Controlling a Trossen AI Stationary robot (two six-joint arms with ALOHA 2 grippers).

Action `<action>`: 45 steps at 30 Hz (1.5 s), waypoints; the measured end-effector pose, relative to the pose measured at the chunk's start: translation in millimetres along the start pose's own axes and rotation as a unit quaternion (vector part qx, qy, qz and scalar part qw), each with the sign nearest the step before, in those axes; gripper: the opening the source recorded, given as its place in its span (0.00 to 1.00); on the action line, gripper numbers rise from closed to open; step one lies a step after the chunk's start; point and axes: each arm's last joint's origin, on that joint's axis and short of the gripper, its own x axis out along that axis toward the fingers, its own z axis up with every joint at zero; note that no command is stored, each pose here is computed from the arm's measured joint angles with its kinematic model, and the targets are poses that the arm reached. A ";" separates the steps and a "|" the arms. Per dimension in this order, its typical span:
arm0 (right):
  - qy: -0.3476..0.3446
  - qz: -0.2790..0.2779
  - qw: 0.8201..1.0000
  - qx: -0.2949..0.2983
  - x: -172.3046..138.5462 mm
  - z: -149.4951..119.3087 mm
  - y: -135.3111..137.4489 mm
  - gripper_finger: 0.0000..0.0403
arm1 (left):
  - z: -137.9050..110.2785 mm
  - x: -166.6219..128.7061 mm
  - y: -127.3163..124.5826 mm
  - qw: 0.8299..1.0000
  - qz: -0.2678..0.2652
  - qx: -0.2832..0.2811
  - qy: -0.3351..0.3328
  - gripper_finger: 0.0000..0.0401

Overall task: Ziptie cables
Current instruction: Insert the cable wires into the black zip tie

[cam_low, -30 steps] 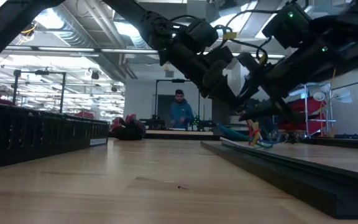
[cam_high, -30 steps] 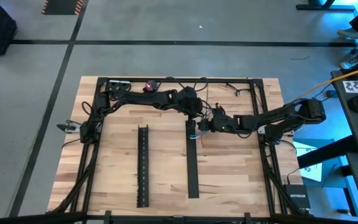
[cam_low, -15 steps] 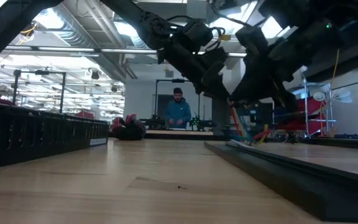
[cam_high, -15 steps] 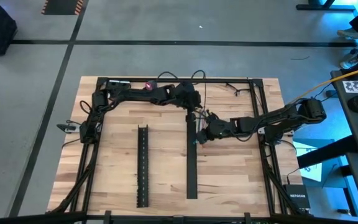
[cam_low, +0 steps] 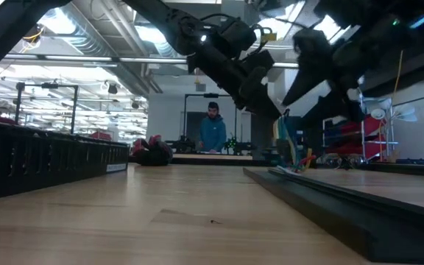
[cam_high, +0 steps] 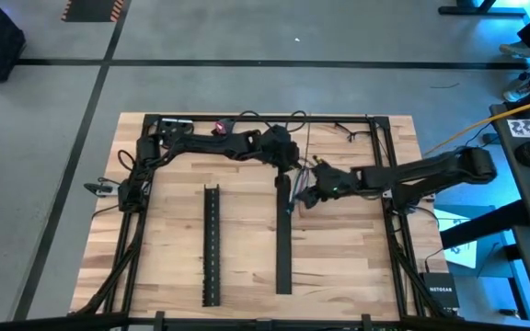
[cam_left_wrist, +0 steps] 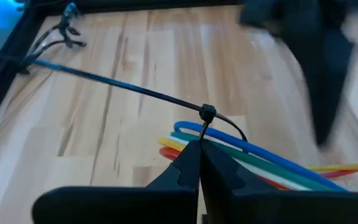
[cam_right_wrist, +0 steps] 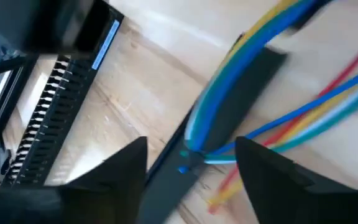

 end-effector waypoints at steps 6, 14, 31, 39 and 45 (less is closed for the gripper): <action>-0.062 -0.061 0.995 -0.044 -45.0 10.3 -15.7 0.66 | 3.2 -1.5 -5.1 1.000 -0.004 0.011 -0.003 0.00; -0.115 -0.035 0.977 -0.177 -58.7 34.7 -19.7 0.56 | 7.0 -0.5 -17.0 0.998 -0.050 0.043 -0.019 0.00; -0.079 0.154 0.958 -0.228 -47.3 58.6 -63.7 0.40 | 9.0 0.1 -24.5 0.995 -0.077 0.049 -0.027 0.00; -0.078 0.147 0.954 -0.250 -41.3 57.6 -68.8 0.40 | 9.1 0.1 -24.7 0.996 -0.076 0.046 -0.027 0.00; -0.085 0.156 0.948 -0.265 -33.4 61.3 -68.2 0.40 | 9.0 0.2 -24.7 0.996 -0.076 0.046 -0.026 0.00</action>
